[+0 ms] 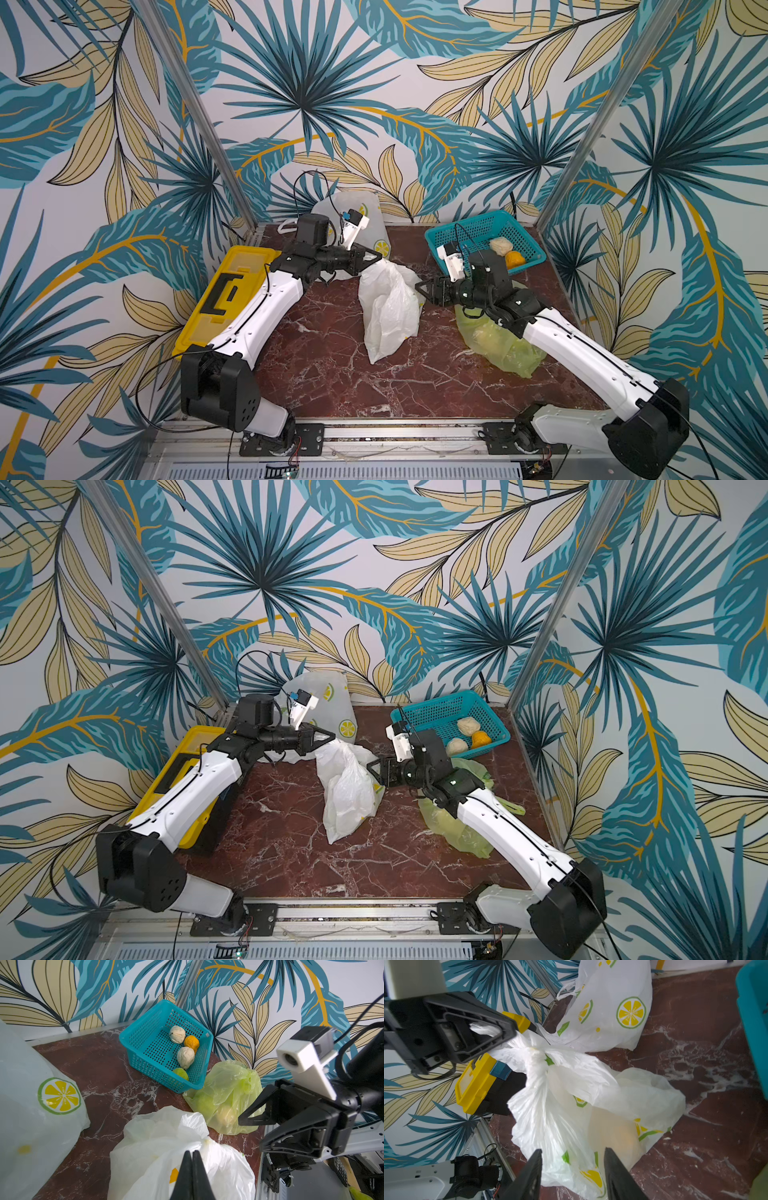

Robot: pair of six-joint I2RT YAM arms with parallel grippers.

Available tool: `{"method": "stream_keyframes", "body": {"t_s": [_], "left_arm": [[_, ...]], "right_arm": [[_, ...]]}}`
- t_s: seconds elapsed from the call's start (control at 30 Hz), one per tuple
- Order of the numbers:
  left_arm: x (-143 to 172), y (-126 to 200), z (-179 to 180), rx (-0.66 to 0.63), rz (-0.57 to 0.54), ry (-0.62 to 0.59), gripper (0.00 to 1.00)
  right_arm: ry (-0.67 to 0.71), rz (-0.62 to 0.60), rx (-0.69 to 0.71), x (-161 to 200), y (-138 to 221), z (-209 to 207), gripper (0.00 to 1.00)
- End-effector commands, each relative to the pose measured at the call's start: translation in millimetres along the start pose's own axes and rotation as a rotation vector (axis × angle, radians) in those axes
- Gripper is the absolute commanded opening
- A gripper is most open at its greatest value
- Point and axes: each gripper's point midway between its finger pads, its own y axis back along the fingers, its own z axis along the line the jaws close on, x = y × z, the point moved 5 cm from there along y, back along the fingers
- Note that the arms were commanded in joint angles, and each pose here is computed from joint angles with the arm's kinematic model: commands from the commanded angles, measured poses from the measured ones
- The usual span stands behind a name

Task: Place the pears into plastic bags & tie knots
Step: Tie the plastic bag at the center of the board.

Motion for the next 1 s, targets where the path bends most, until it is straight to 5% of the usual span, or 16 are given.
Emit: {"method": "stream_keyframes", "body": {"t_s": [0.0,0.53,0.73,0.97], "left_arm": [[-3.6,0.0,-9.7,0.028,-0.006,-0.023,0.0],[4.3,-11.7,-13.2,0.043,0.013,0.008,0.0],[9.9,-11.5,-5.2,0.02,0.014,0.016,0.0],[13.3,-11.4,-2.3,0.024,0.018,0.029,0.0]], "right_arm": [[-0.035,0.055,0.034,14.7,-9.4,-10.3,0.46],[-0.072,0.042,0.045,-12.2,-52.6,19.5,0.54],[-0.017,0.066,0.041,-9.4,-32.9,24.2,0.6],[-0.035,0.082,0.088,5.0,-11.4,-7.0,0.47]]}}
